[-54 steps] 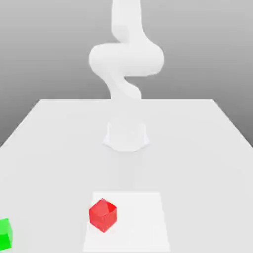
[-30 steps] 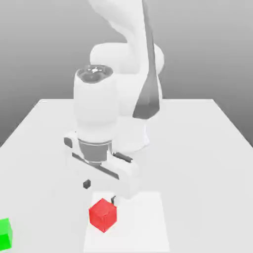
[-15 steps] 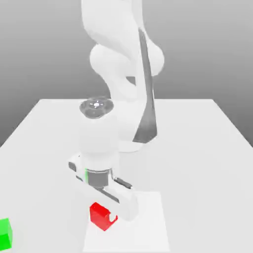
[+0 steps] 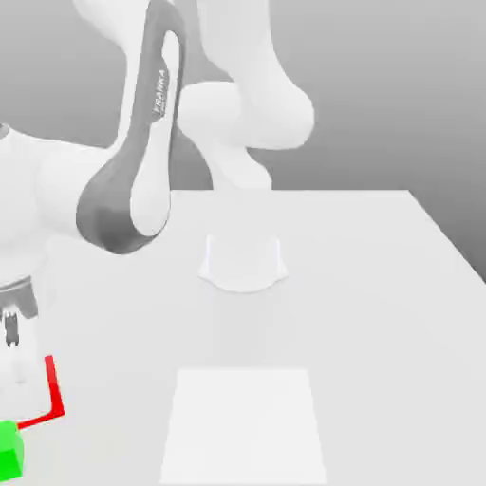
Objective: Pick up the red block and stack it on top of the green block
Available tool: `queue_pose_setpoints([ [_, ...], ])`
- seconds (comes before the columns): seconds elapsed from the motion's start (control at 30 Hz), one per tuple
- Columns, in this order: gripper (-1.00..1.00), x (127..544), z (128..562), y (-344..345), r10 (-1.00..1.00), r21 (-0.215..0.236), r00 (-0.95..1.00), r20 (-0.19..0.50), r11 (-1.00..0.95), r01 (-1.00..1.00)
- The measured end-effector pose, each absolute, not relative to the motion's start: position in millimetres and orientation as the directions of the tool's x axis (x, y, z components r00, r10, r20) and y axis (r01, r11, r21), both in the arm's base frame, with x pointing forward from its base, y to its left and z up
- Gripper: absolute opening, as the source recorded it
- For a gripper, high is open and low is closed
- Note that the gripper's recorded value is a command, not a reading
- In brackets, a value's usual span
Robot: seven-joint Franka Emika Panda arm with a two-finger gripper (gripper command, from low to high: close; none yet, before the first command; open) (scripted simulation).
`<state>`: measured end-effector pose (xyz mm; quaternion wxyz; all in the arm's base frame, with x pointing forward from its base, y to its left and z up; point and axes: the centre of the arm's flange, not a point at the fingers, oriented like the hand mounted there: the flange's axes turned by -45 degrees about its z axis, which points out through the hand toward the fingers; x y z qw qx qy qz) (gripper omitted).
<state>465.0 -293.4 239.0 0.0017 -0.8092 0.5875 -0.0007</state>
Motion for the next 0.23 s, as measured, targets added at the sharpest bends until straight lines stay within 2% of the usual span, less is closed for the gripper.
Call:
queue_pose_setpoints([
  [0.1,-1.00,464.7,200.6,-305.3,-0.958,-0.002,0.286,0.000,-0.286,-0.958],
  [0.13,1.00,464.2,188.9,-305.9,-0.959,-0.002,0.284,0.000,-0.284,-0.959],
  [0.23,1.00,464.2,188.9,-306.0,-0.959,-0.002,0.284,0.000,-0.284,-0.959],
])
